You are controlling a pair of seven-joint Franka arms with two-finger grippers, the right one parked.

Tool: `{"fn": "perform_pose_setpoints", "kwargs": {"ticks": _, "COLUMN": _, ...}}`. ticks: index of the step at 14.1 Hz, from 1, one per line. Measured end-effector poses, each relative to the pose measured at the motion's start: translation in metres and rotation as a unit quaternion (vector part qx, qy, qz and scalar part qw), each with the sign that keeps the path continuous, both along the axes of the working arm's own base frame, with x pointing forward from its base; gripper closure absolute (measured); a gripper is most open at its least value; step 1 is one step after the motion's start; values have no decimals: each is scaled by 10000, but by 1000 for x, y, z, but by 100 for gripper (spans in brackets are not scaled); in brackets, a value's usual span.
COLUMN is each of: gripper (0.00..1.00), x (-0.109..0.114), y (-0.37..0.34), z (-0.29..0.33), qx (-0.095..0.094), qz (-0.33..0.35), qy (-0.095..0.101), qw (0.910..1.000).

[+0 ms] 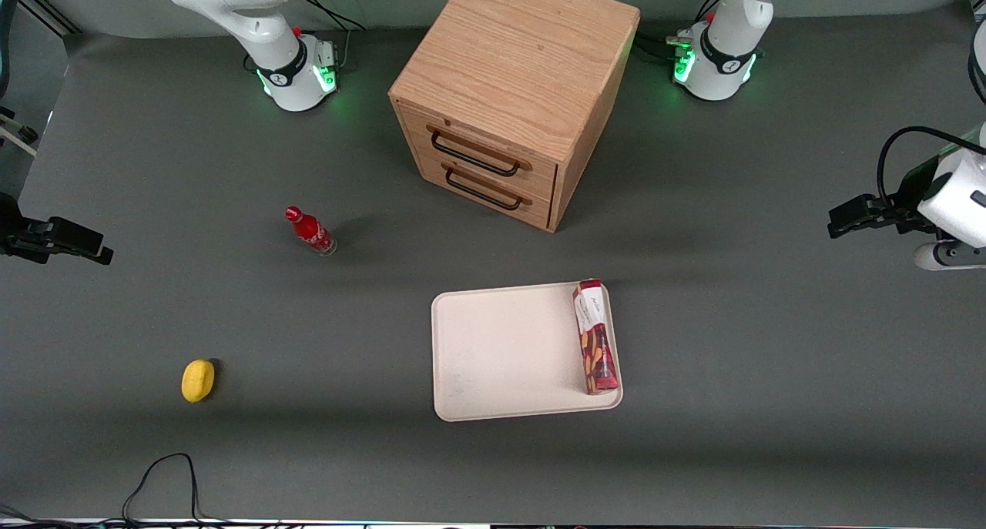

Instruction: Place red cookie box on tray

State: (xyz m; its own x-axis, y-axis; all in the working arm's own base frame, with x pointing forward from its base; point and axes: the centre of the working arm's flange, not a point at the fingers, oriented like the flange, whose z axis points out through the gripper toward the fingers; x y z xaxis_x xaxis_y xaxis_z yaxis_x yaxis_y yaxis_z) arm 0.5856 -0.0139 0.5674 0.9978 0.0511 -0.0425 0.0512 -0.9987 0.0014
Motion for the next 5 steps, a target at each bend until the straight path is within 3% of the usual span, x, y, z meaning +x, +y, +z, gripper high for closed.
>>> {"fn": "perform_pose_setpoints", "kwargs": {"ticks": 5, "gripper": 0, "x": 0, "y": 3, "z": 0, "qx": 134, "qz": -256, "qy": 11, "qw": 9996}}
